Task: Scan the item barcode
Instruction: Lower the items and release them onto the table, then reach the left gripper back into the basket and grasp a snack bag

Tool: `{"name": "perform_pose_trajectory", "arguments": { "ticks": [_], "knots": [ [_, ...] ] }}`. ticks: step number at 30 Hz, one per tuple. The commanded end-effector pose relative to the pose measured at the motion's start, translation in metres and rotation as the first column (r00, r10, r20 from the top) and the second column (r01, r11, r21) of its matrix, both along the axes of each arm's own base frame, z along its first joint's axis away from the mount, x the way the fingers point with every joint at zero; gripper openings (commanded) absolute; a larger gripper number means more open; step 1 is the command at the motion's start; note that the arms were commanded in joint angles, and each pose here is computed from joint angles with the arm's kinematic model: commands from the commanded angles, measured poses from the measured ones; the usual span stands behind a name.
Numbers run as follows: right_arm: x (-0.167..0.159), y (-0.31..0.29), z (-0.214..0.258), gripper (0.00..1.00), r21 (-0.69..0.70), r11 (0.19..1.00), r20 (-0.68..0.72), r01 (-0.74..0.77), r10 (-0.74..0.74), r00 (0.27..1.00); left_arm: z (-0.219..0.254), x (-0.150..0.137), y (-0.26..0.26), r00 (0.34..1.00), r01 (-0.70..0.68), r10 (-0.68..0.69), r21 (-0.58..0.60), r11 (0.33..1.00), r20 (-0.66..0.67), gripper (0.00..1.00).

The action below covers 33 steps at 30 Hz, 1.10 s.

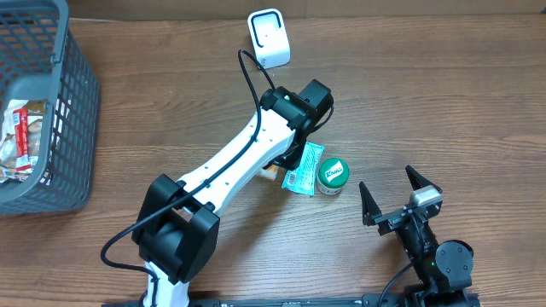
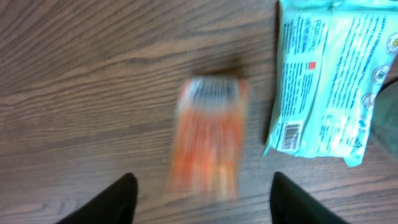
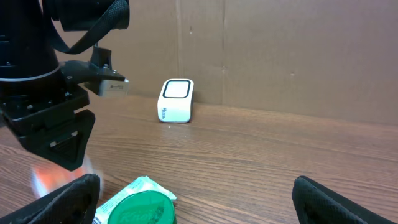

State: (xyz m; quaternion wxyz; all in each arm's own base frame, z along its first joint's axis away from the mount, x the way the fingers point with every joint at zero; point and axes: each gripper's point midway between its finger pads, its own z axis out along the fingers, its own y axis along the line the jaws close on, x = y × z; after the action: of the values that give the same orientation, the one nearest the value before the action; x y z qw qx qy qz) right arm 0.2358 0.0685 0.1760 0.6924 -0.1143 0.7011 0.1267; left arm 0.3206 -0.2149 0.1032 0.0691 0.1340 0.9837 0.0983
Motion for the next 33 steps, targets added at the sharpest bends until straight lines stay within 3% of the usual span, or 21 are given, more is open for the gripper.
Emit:
{"name": "perform_pose_trajectory", "arguments": {
  "ticks": [1,7,13,20,24,28,30,32,33],
  "knots": [
    [0.001,-0.002,-0.002,1.00,0.004,1.000,0.001,0.009,-0.009,1.000,0.020,0.003,0.001,0.999,0.009,-0.009,-0.005,1.000,0.046,0.66],
    [0.001,-0.002,-0.002,1.00,0.004,1.000,0.001,0.009,-0.009,1.000,0.020,-0.001,0.004,1.000,0.010,-0.010,0.008,1.000,0.029,0.78],
    [0.001,-0.002,-0.002,1.00,0.004,1.000,0.001,0.009,-0.009,1.000,0.019,-0.001,0.016,1.000,-0.019,0.019,0.028,0.999,0.016,0.77],
    [0.001,-0.002,-0.002,1.00,0.004,1.000,0.001,0.009,-0.009,1.000,0.019,0.004,0.052,0.993,-0.114,0.116,0.062,0.992,-0.028,0.82],
    [0.001,-0.002,-0.002,1.00,0.004,1.000,0.001,0.009,-0.009,1.000,0.038,0.029,0.066,0.986,-0.154,0.154,-0.006,0.988,0.058,0.84],
    [0.001,-0.002,-0.002,1.00,0.004,1.000,0.001,0.009,-0.009,1.000,0.099,0.071,0.093,0.942,-0.200,0.229,-0.137,0.970,0.246,0.86],
    [0.001,-0.002,-0.002,1.00,0.004,1.000,0.001,0.009,-0.009,1.000,0.146,0.096,0.121,0.874,-0.249,0.311,-0.207,0.946,0.373,0.86],
    [0.001,-0.002,-0.002,1.00,0.004,1.000,0.001,0.009,-0.009,1.000,0.192,0.113,0.157,0.784,-0.294,0.387,-0.260,0.920,0.484,1.00],
    [0.001,-0.002,-0.002,1.00,0.004,1.000,0.001,0.009,-0.009,1.000,0.213,0.117,0.175,0.751,-0.295,0.396,-0.268,0.917,0.528,1.00]
  ]
}}
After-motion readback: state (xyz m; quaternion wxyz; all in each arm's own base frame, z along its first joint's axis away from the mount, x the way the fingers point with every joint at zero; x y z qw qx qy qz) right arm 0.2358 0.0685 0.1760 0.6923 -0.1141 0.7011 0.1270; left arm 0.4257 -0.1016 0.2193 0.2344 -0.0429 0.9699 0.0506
